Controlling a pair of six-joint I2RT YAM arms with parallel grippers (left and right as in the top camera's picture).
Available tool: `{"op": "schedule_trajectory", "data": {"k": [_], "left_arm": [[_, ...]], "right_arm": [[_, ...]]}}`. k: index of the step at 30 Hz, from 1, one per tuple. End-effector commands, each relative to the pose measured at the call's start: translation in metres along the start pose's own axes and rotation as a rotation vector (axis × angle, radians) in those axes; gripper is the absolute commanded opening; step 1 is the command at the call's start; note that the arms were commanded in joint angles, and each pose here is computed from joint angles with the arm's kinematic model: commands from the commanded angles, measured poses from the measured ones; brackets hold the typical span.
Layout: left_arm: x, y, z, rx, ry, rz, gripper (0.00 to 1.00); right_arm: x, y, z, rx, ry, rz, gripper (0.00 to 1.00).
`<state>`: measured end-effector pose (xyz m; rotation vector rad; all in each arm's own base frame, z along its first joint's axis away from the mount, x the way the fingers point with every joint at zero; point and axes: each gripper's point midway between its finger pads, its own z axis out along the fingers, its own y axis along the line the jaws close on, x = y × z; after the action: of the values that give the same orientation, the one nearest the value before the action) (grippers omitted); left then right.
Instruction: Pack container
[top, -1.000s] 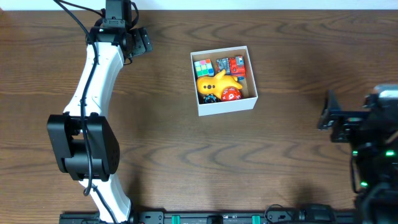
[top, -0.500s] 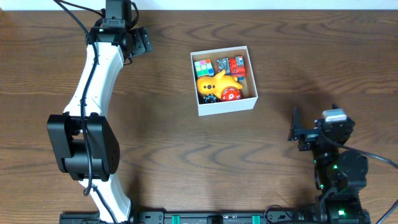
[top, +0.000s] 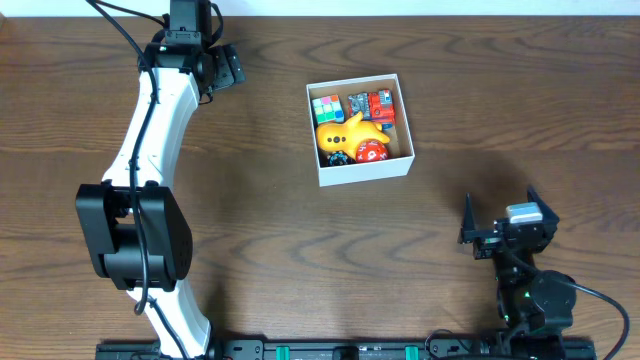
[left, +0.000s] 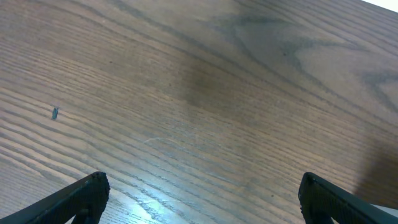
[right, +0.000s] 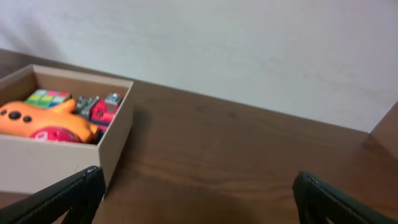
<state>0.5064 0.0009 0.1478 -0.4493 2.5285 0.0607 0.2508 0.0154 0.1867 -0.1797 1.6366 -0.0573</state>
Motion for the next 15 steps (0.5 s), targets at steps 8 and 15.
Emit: {"op": "schedule_trajectory", "data": {"k": [8,15], "left_arm": [[-0.009,0.0,-0.008,0.001,-0.029,-0.015,0.98],[-0.009,0.0,-0.008,0.001,-0.029,-0.015,0.98]], "right_arm": [[0.028,0.011,0.003,-0.032,0.0,-0.017,0.99],[0.03,0.011,-0.002,-0.032,0.002,-0.018,0.99]]}}
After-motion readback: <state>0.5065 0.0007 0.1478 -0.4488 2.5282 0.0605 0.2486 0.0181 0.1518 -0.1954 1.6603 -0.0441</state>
